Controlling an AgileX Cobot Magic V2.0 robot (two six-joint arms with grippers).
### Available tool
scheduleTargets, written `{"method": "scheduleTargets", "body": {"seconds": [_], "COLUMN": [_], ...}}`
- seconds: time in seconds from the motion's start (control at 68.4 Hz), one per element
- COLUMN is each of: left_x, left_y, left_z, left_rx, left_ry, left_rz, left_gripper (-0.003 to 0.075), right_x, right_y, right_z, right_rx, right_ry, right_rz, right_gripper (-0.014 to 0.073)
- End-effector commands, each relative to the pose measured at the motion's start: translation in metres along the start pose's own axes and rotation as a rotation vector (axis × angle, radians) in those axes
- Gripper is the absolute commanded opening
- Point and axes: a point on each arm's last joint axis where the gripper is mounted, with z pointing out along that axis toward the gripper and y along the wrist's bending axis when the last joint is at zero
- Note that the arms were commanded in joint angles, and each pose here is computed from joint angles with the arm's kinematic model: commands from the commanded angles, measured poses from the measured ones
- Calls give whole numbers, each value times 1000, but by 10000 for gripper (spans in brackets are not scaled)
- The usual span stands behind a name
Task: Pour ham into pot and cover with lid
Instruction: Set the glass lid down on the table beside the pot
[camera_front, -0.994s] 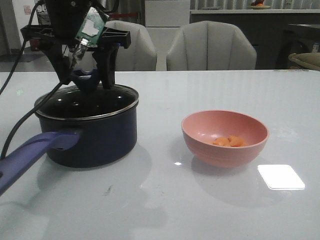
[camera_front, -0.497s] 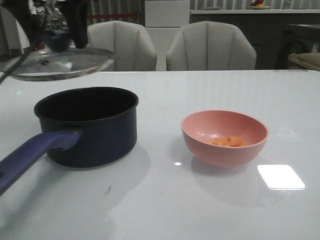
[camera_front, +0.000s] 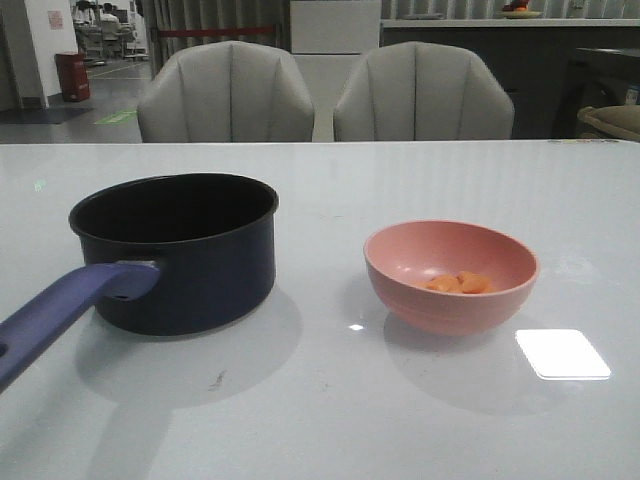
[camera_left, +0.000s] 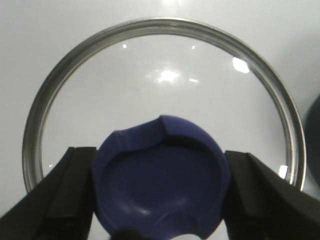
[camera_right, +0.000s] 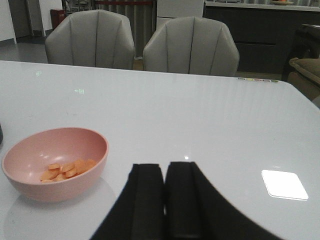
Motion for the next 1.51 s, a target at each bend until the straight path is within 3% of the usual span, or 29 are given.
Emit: {"method": "scheduleTargets", "body": {"seconds": [0.0,0.322,0.409,0.556,0.673,0.936,1.097,1.345,1.492], "left_x": [0,20,21,22,21,17,29,79,116], "left_y": [4,3,3,3,2,-14,-29,-46,-44], "left_z": [2,67,75,75,73,19,-29,-114,-146], "left_rx": [22,17,16,15,20,54,96,213,277], "left_ry": [-155,-44,-26,-12,-3,-144,-298,-619,-728], "left_rz": [-24,-18,-18,-18,-23,19,64,151,180], "left_gripper": [215,244,328,544,572,572,572,572,572], "right_x": [-11,-11,-11,-11,-11,-11,-11,-11,-11], "right_y": [0,0,0,0,0,0,0,0,0], "right_z": [-2,-2,-2,-2,-2,-2,-2,-2,-2], "right_rx": [3,3,3,3,3,3,3,3,3], "right_ry": [-110,-110,-110,-110,-110,-110,-110,-110,-110], "right_rz": [-18,-18,-18,-18,-18,-18,-18,-18,-18], "right_gripper": [146,146,146,146,146,146,146,146,146]}}
